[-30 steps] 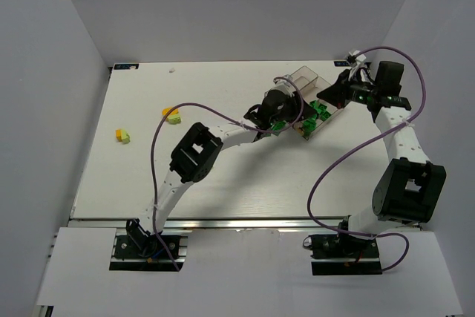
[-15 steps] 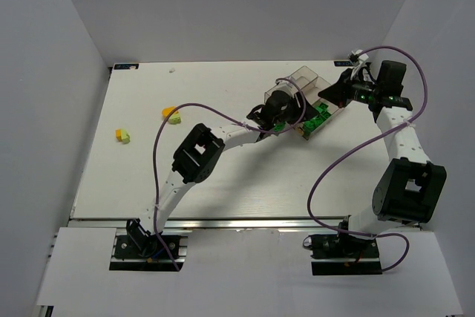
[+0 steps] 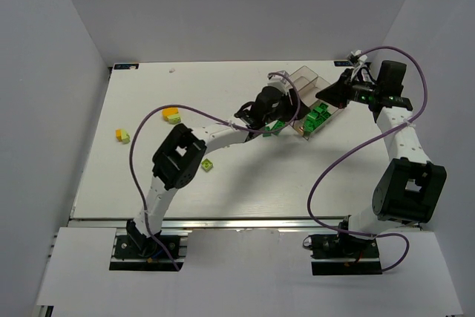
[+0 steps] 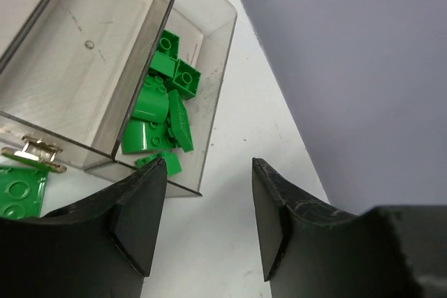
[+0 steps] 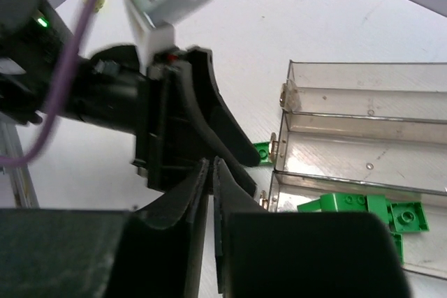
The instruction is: Sort the legos into containers by color
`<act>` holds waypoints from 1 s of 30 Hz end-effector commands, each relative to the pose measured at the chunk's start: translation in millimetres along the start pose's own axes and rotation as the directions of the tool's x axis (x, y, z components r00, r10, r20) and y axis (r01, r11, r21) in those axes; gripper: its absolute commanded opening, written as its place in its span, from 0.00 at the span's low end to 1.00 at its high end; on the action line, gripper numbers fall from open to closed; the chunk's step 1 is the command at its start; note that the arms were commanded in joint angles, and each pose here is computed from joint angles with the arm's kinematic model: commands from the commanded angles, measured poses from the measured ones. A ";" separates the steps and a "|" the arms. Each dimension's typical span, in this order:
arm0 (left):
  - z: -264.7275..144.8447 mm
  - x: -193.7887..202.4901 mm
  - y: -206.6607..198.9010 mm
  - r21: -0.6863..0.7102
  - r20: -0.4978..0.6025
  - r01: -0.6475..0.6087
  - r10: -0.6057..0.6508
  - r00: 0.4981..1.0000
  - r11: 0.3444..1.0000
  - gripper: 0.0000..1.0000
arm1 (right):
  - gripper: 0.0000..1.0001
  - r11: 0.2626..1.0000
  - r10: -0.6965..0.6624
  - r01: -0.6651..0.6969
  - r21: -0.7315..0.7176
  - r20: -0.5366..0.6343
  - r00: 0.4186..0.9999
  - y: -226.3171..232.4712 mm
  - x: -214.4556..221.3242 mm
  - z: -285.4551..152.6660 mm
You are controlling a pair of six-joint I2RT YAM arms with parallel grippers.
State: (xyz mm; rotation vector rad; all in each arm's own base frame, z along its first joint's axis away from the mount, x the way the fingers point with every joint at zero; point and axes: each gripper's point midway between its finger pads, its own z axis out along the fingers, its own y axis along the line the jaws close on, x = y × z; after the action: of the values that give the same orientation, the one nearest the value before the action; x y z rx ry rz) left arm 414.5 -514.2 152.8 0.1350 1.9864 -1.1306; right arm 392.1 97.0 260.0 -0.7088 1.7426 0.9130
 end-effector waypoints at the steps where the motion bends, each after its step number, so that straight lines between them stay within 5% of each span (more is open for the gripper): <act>1: -39.0 -36.6 -27.0 0.005 0.071 -0.066 0.066 0.995 0.998 0.62 | 0.14 0.990 -0.107 0.111 -0.082 0.051 0.993 15.9 -19.5 -4.6; 14: -160.8 -39.1 15.2 -0.193 0.088 -0.117 0.136 0.987 0.974 0.67 | 0.59 0.912 -0.385 0.359 -0.198 -0.111 0.916 50.7 19.2 34.3; 21: -249.8 -31.6 68.5 -0.361 0.151 -0.049 0.110 0.982 0.931 0.75 | 0.57 0.898 -0.405 0.345 -0.272 -0.209 0.890 85.3 41.8 74.4; 30: -354.2 -16.3 108.4 -0.467 0.309 0.107 0.049 0.950 0.878 0.84 | 0.52 0.949 -0.315 0.287 -0.131 -0.368 0.875 80.2 79.5 122.7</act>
State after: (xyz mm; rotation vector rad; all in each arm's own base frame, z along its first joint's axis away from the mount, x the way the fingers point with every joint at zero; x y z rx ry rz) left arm 268.8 -208.9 193.3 -0.2049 1.9154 -0.6762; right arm 345.9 233.8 195.1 -1.3134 1.7720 0.7387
